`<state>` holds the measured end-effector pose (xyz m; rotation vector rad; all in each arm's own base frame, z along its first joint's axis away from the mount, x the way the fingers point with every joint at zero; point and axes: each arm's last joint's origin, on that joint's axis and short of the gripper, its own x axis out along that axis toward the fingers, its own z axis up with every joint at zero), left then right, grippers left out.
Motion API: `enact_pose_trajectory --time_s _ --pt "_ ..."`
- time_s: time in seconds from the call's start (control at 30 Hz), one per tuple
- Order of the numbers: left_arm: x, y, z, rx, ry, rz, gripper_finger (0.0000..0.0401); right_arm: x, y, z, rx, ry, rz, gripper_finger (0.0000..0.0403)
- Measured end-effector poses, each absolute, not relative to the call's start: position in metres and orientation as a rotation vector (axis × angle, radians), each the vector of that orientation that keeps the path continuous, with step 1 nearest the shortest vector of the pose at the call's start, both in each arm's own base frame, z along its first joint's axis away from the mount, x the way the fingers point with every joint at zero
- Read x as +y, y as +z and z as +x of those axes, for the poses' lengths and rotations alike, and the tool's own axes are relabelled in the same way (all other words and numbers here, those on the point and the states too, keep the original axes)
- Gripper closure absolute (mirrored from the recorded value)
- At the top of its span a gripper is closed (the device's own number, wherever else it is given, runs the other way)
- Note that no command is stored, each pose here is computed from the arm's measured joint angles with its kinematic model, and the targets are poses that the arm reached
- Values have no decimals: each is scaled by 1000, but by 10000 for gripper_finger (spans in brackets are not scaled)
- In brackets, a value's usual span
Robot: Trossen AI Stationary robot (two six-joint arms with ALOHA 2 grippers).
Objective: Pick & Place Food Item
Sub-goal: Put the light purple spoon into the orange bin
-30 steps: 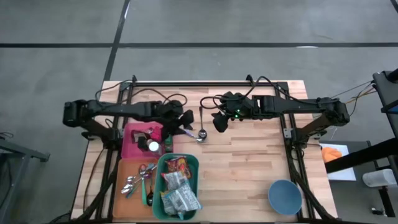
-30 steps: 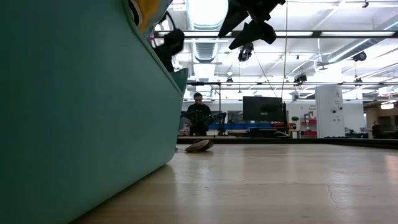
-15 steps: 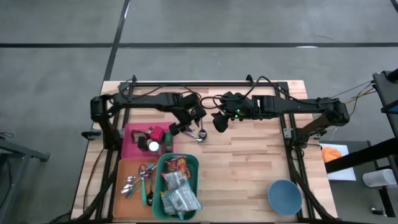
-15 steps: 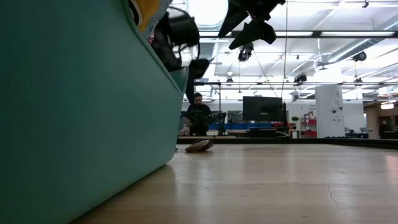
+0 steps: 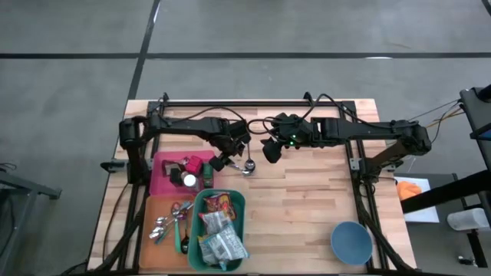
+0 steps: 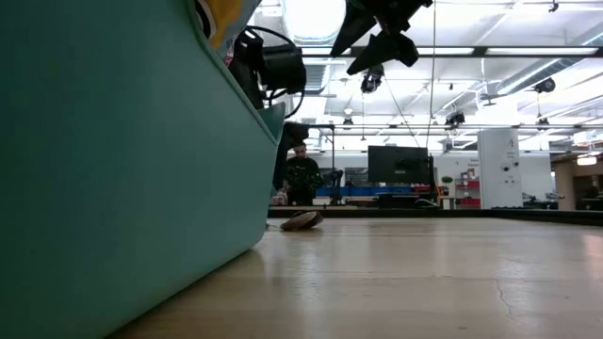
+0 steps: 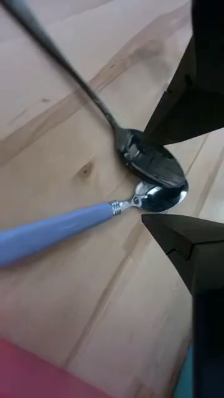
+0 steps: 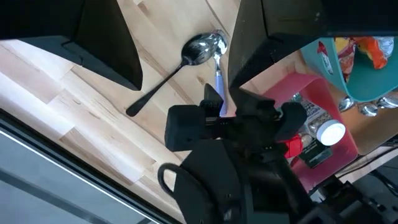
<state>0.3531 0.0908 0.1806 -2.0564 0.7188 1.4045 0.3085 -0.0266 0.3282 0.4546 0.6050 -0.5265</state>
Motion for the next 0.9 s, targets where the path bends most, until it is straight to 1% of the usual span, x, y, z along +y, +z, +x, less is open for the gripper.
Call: enact_pose_trajectory --time_s 0.1,0.23,0.33,0.6,0.77,0.9 --pt "91 174 354 706 1456 -2082 212 -27 328 308 605 -527 455 170" --pt "89 166 358 723 1462 -2078 212 -27 328 308 605 -526 455 170" --pt "84 162 361 744 1462 -2081 212 -27 328 308 605 -527 455 170" --pt "75 160 363 708 1547 -2144 212 -27 328 308 605 -527 455 170" --pt "75 155 362 681 1587 -2132 212 -27 328 308 605 -527 455 170" --pt "76 144 364 695 1619 -2116 212 -27 328 308 604 -526 455 170"
